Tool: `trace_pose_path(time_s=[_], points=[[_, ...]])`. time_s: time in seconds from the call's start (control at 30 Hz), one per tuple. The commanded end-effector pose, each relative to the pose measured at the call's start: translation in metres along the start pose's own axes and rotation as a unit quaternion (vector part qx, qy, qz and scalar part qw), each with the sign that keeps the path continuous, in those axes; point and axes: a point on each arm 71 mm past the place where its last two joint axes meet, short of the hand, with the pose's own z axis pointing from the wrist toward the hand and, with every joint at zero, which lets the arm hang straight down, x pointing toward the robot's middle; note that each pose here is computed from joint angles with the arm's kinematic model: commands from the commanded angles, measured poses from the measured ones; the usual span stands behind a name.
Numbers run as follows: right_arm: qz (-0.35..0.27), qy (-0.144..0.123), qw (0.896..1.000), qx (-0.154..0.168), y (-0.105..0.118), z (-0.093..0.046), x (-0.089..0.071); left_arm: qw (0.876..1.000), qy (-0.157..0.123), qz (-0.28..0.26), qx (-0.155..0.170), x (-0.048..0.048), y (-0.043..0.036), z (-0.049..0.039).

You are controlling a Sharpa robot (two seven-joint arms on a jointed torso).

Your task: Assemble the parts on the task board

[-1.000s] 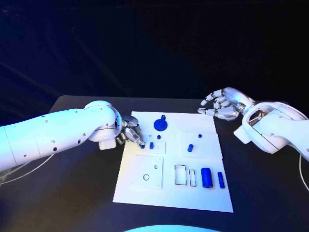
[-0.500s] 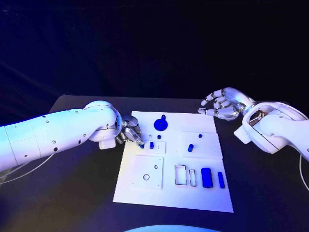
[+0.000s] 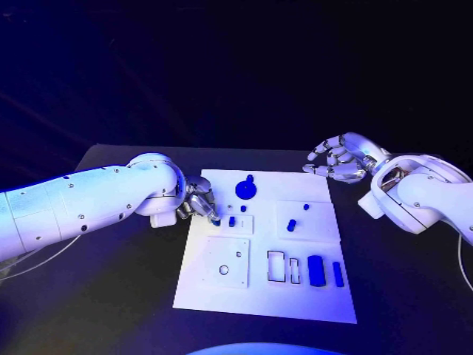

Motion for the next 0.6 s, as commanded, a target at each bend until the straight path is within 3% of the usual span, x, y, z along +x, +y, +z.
trace_pose_path(time_s=[0.03, 0.6], points=[[-0.004, 0.007, 1.0, -0.006, 0.001, 0.0, 0.0014, 1.0, 0.01, 0.011, -0.002, 0.0035, -0.0002, 0.0003], [-0.004, 0.008, 1.0, -0.006, 0.0014, 0.0002, 0.0016, 1.0, 0.013, 0.014, 0.003, 0.0074, -0.0056, 0.0012]])
